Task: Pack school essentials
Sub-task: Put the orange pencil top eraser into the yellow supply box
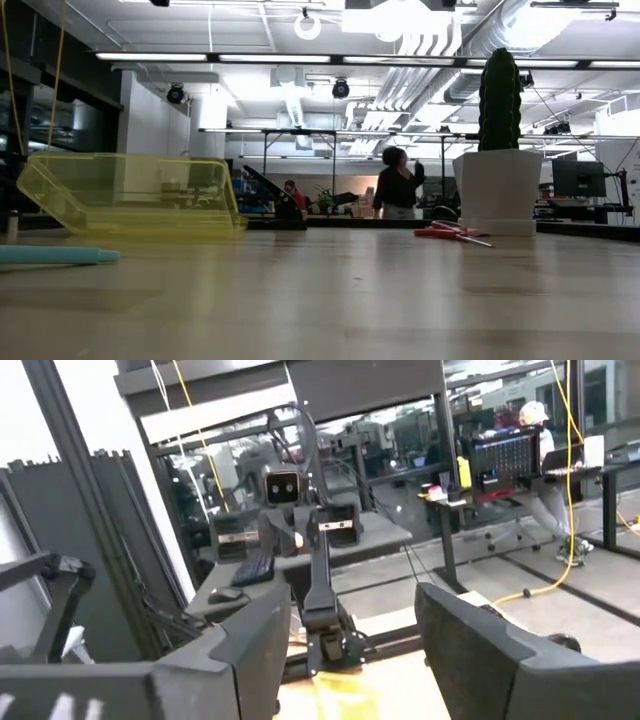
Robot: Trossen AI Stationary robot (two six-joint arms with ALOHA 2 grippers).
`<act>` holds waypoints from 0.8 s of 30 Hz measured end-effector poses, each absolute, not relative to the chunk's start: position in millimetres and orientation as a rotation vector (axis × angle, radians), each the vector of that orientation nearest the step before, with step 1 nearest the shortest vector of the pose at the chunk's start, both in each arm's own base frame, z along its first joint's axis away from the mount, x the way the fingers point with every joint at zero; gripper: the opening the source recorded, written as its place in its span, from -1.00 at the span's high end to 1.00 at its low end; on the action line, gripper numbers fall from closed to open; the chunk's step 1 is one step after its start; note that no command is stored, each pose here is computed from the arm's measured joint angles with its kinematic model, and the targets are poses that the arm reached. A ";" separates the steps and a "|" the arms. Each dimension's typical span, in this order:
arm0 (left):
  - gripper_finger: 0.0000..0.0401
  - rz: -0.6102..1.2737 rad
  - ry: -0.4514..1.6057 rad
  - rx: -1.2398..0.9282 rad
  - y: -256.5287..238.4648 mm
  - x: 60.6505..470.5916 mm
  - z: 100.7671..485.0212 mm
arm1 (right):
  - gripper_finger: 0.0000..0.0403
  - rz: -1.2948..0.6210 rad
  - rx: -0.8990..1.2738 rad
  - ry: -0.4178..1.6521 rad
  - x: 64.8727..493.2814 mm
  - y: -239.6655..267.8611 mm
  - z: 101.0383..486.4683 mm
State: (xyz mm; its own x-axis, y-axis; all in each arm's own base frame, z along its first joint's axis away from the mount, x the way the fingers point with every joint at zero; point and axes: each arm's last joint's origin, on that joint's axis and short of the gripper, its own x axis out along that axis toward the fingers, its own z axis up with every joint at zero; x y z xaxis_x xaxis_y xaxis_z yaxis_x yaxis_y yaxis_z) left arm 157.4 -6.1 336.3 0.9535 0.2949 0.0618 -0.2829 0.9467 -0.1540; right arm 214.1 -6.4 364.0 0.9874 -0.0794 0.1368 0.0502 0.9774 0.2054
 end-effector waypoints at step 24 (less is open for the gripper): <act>1.00 0.503 0.656 -0.508 21.1 199.4 253.5 | -0.03 -0.129 0.228 -0.046 217.6 -7.9 352.6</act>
State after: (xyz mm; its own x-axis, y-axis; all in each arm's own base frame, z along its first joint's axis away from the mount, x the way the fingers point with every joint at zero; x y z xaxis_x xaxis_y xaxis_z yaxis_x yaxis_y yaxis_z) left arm 199.4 21.1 253.5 0.6842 0.2742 -0.6758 -0.5818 0.7639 -0.2791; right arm 217.6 -7.9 352.6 0.9906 -0.1331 0.0306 0.1227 0.9659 0.2281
